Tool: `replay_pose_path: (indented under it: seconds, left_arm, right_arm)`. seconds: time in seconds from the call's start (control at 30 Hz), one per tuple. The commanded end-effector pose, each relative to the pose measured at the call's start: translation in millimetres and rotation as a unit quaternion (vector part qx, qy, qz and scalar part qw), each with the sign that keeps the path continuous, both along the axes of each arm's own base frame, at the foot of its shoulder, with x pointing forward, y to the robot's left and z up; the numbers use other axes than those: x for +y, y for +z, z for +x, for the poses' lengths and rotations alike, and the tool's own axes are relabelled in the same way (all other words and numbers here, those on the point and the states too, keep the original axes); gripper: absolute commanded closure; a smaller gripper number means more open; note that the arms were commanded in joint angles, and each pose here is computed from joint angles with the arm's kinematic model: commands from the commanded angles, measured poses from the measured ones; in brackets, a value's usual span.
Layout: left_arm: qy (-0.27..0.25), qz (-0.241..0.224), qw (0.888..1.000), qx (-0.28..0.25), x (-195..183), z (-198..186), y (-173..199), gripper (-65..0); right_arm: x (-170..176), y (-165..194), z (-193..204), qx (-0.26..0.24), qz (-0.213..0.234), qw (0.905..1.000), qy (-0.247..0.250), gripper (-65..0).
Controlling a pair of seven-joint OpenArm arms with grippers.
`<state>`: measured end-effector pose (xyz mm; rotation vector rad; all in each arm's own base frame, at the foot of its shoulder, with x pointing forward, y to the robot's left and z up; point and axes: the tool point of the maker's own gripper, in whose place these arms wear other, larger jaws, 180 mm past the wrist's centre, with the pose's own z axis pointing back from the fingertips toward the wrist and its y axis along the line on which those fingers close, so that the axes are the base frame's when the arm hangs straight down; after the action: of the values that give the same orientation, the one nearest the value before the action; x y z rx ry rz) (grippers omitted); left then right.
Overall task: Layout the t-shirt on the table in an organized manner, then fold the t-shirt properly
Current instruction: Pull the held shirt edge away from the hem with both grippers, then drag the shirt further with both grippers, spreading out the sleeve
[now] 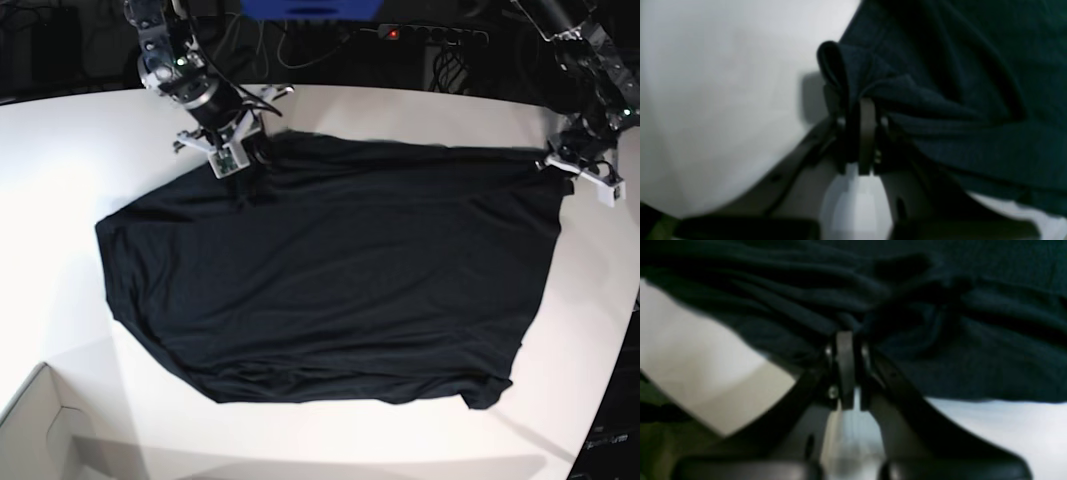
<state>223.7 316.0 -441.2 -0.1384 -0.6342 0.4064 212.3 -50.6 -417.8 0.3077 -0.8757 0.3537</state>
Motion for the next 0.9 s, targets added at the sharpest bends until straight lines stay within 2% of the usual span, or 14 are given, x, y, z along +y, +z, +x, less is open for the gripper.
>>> replay_pose_path:
  seconds: [0.0,0.23,0.33,0.57,0.73,0.87]
  left_arm:
    - [-0.021,-0.004,0.995,0.101,-7,-40,-27,-0.1]
    - [-0.027,0.009,0.994,0.107,3,-47,-25,-0.1]
    - [-0.033,0.030,0.994,0.100,10,-47,-14,-0.1]
    - [-0.043,0.061,0.992,0.100,16,-62,0,-0.1]
    - [-0.012,0.069,0.992,0.100,35,-75,6,-0.1]
    - [-0.053,0.071,0.991,0.102,29,-80,4,-0.1]
  right_arm:
    - [2,13,1,-0.019,0.011,0.9997,-0.002,0.0]
    - [6,44,-19,-0.040,0.024,0.9989,0.000,0.0]
    - [8,50,-25,-0.041,0.027,0.9988,0.000,0.0]
    - [2,40,-43,-0.019,0.015,0.9997,0.008,0.0]
    - [-2,37,-54,-0.016,0.014,0.9997,0.013,0.0]
    - [-2,40,-65,-0.025,0.026,0.9993,0.008,0.0]
